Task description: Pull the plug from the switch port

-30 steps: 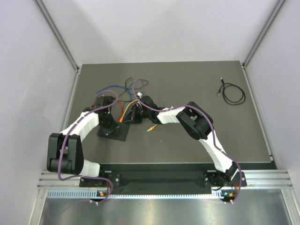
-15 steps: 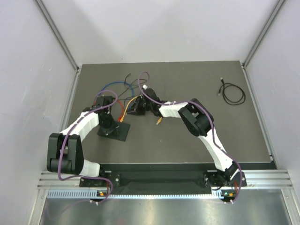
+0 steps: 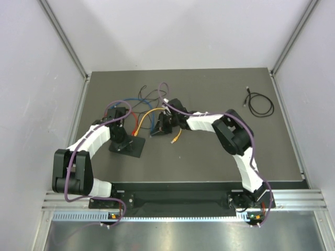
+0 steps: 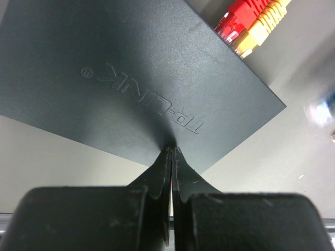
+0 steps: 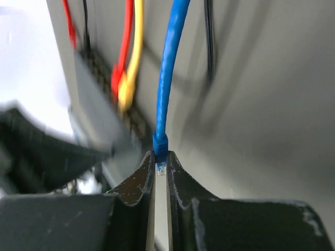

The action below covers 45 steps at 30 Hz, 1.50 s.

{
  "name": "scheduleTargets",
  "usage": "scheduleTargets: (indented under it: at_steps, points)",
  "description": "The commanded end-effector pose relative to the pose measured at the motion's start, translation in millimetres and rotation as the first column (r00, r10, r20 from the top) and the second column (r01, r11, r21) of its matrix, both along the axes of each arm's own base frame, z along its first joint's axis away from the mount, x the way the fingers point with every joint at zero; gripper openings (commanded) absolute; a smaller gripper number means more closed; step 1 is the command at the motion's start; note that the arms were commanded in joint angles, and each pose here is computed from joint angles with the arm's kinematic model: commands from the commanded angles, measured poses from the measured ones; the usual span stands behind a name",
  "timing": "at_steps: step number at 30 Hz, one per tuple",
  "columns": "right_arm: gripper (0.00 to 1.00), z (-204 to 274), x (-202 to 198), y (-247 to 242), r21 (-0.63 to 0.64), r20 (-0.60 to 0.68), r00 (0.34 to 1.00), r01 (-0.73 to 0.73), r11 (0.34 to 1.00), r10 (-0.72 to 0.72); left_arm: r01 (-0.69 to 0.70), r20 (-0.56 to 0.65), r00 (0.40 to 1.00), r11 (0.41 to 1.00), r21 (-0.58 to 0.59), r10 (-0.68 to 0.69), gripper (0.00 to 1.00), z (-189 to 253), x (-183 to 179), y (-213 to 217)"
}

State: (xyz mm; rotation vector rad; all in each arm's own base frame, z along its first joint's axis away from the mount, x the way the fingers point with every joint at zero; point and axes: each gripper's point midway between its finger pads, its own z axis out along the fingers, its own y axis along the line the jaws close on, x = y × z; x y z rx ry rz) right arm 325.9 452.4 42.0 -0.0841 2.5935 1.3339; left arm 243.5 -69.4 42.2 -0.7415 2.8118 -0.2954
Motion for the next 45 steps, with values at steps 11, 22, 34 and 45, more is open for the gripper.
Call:
scheduleTargets:
  at_steps: [11, 22, 34, 45]
  points:
    - [0.00, 141, 0, -80, 0.134, 0.020, 0.999, -0.035, 0.990, 0.033, 0.017, 0.060, 0.998, 0.999, 0.040, -0.019, 0.00, 10, 15, 8]
    - [0.00, 335, 41, -66, 0.327, 0.416, 0.907, -0.088, 0.941, -0.060, -0.004, 0.060, 0.998, 0.999, 0.040, 0.001, 0.00, 9, 11, 9]
    - [0.00, 492, 8, -78, 0.496, 0.643, 0.751, -0.256, 0.829, -0.153, -0.039, 0.062, 0.997, 0.999, 0.026, 0.038, 0.00, 3, 2, 10]
    - [0.00, 465, 12, -76, 0.506, 0.564, 0.815, -0.218, 0.835, -0.130, -0.032, 0.091, 0.995, 0.999, 0.014, 0.030, 0.00, 7, 13, 7]
